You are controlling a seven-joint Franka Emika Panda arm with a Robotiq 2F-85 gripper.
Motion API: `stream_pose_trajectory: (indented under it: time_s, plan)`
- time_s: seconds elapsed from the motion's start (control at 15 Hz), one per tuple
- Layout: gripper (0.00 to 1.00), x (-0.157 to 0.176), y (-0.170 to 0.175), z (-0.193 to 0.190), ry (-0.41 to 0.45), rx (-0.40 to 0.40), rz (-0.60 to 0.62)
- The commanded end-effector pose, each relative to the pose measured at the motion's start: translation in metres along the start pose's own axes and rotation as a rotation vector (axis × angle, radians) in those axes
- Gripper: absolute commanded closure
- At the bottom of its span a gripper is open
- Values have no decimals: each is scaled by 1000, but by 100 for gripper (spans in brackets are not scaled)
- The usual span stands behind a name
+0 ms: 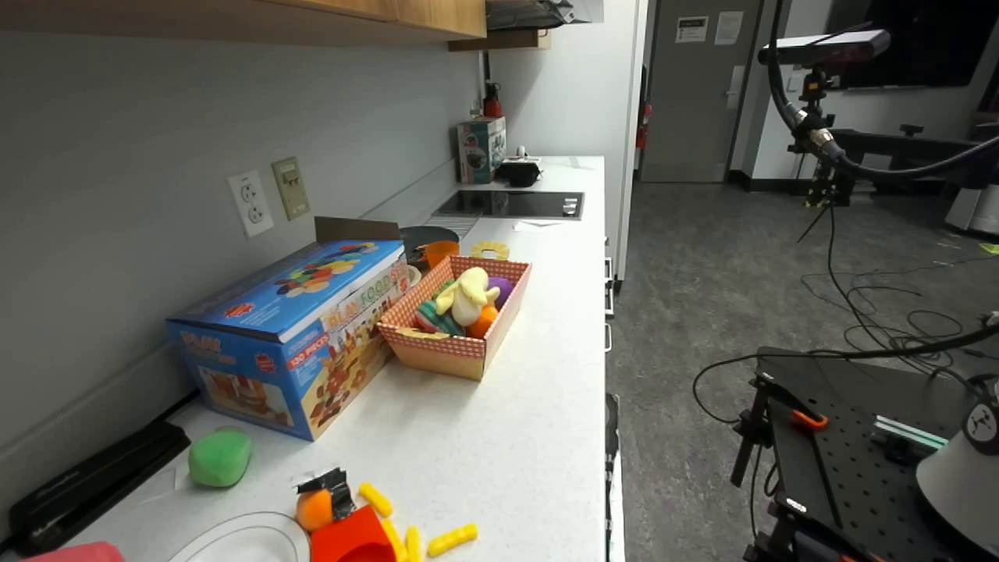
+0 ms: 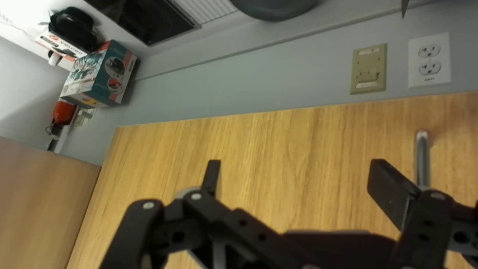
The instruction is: Open the left and right cabinet doors, respectively
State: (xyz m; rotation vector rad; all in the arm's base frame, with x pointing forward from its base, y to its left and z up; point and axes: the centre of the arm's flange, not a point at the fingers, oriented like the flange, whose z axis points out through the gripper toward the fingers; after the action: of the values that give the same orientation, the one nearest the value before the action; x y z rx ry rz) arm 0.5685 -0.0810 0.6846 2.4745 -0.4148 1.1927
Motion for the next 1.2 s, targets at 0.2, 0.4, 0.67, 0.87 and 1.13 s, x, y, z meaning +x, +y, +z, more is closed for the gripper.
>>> stream_pose_trajectory:
  time_s: [0.2,0.4,0.67,0.87,1.13]
  plan:
    - [0,31,2,-39,-76,95,-16]
    - [0,42,3,-44,-75,112,28]
    - [0,52,1,-37,-50,113,82]
    - [0,52,-7,-30,-48,122,89]
    - [0,53,-17,-26,-34,116,91]
